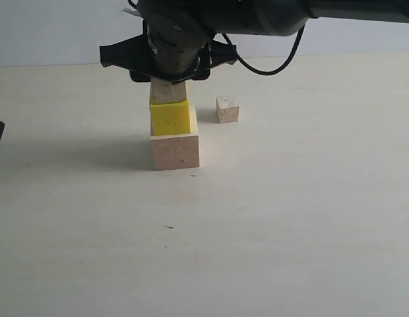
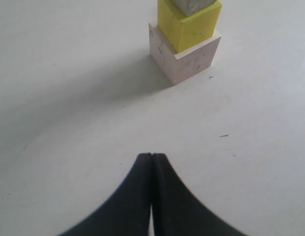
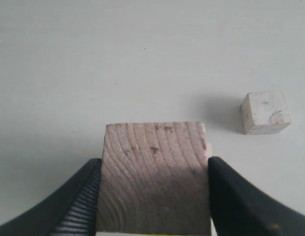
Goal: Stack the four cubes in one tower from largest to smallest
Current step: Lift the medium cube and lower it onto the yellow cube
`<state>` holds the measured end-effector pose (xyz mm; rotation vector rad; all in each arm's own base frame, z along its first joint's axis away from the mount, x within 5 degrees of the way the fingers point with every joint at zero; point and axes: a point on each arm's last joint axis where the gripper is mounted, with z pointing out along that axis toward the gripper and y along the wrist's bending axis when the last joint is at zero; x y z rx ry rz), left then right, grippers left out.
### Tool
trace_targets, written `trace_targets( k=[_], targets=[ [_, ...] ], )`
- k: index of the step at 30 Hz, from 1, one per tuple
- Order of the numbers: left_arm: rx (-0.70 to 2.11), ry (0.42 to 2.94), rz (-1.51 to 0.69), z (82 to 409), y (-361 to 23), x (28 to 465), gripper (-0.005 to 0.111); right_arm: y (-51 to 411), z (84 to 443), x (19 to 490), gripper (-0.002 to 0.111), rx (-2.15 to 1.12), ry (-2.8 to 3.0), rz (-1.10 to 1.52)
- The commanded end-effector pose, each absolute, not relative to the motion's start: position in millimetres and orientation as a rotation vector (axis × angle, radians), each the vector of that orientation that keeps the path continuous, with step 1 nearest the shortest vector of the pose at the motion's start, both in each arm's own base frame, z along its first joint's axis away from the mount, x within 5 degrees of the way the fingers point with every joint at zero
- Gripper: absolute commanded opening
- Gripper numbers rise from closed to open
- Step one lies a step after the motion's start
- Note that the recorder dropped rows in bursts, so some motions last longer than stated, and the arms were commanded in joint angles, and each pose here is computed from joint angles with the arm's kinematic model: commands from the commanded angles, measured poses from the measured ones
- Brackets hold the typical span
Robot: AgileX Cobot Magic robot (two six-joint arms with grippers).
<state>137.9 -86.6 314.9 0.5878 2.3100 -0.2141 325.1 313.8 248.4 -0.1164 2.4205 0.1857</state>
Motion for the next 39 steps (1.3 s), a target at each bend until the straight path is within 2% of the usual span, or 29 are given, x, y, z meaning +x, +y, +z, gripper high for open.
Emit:
trace_targets(
  k=[1, 17, 30, 39],
  targets=[
    [0.581, 2.3, -0.221, 315.0, -86.7, 137.7, 0.001, 314.2, 252.8, 326.7, 0.0, -0.118, 2.397, 0.178],
    [0.581, 2.3, -0.221, 315.0, -86.7, 137.7, 0.001, 315.3, 251.0, 324.4, 0.001, -0.084, 2.431, 0.209],
    [0.581, 2.3, -0.221, 315.0, -86.7, 137.7, 0.001, 315.2, 251.7, 324.0, 0.025, -0.081, 2.432, 0.214],
    [0.581, 2.3, -0.221, 315.0, -86.7, 137.7, 0.001, 313.8, 258.3, 322.7, 0.064, -0.066, 2.422, 0.23]
  ],
)
